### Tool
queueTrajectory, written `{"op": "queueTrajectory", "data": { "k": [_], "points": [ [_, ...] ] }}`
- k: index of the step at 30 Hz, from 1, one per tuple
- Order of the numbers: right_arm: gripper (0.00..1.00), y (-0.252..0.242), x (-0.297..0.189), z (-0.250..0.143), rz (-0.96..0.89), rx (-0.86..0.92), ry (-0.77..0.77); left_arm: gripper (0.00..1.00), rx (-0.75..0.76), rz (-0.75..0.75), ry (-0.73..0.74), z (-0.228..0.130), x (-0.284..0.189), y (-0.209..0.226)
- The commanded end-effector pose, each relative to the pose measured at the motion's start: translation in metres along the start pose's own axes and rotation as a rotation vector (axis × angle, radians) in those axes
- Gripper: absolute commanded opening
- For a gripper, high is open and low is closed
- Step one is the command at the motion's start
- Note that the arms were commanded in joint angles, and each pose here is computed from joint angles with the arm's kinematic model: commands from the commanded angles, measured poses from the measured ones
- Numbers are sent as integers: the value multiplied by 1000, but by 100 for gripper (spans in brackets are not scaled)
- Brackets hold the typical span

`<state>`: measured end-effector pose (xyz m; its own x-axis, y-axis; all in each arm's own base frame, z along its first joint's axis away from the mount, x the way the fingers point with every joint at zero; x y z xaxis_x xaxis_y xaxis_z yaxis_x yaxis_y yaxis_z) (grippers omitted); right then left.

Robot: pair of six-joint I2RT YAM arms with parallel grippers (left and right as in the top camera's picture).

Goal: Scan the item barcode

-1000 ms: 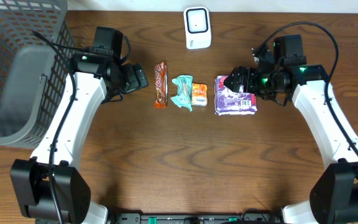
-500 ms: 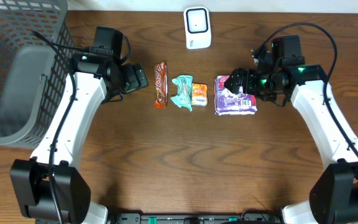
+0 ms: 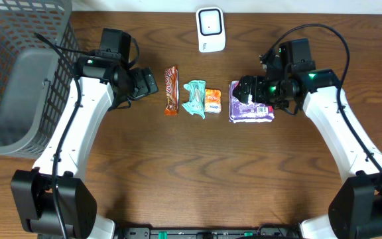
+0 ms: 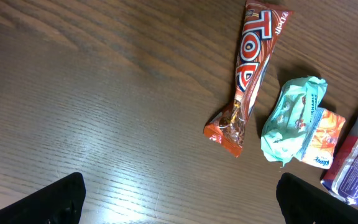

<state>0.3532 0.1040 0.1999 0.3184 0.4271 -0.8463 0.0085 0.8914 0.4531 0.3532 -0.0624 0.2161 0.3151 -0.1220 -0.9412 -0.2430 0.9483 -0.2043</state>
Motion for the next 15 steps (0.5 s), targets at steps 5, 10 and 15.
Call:
{"op": "queueTrajectory", "data": {
  "k": [5, 10, 15],
  "points": [
    [99, 10, 2, 2, -33, -28, -29, 98, -2, 9, -11, 2, -2, 0],
    [96, 11, 7, 0, -167, -69, -74, 98, -1, 9, -11, 2, -2, 0],
    [95, 12, 14, 1, -437, -109, -189, 98, -1, 9, -11, 2, -2, 1]
  ]
}}
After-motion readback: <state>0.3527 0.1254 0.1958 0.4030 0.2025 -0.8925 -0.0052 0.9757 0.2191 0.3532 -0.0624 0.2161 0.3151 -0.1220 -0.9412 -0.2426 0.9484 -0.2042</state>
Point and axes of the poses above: each gripper's point midway between its finger pads, its own x axis out along the fingers, its own y axis along the line the jaws close on, z = x × y, the point moved 7 cm from there along -x, back along the fingers, and after that the axes turned 4 degrees about x, right-handed, at the moved point
